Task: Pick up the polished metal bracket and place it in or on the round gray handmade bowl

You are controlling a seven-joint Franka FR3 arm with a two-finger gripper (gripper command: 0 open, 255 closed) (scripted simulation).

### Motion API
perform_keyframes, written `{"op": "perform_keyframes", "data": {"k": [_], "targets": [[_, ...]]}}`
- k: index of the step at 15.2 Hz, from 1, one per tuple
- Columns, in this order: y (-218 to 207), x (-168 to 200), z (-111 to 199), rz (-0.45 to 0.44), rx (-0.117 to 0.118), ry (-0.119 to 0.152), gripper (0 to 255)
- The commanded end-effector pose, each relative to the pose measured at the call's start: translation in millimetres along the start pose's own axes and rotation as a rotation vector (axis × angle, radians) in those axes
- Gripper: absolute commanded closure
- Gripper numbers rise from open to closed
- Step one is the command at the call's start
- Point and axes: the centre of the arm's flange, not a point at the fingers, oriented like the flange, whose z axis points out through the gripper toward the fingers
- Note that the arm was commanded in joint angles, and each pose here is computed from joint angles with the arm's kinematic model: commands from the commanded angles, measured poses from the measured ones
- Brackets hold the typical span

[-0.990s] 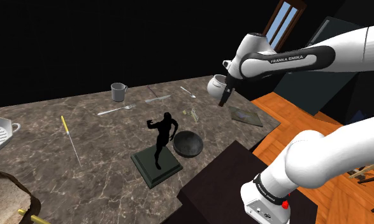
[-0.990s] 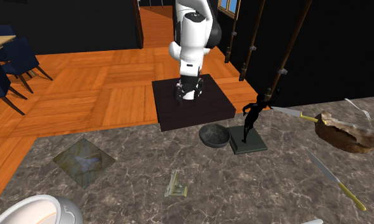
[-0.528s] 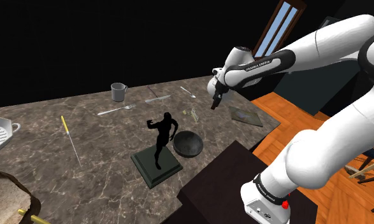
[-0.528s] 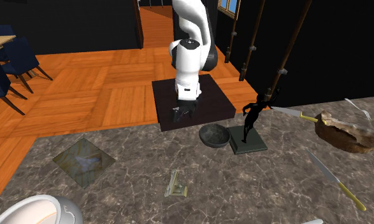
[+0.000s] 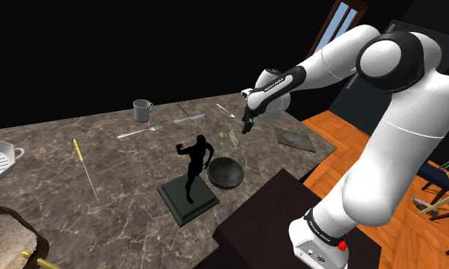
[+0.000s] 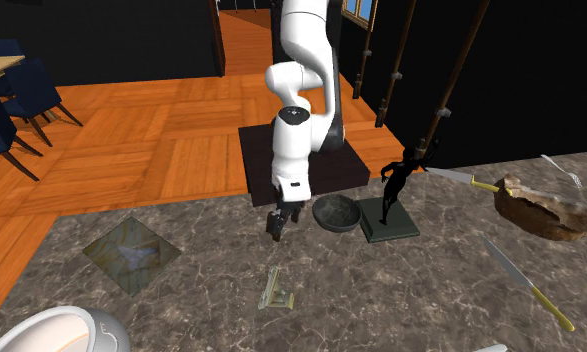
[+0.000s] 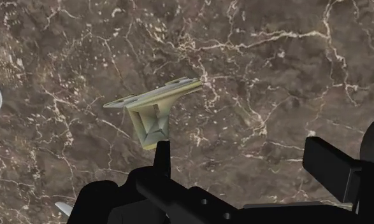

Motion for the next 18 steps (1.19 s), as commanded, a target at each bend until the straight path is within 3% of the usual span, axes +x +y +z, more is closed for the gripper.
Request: {"op": "perform_keyframes", "data": {"k": [1,9,18], "targets": [[11.2,5.1,22.3,-0.048,-0.01,0.009,0],[53.6,41.9,102.6,-0.223,-0.047,0.042,0],[55.2,43.8,142.5,-0.222,-0.047,0.042,0]]}}
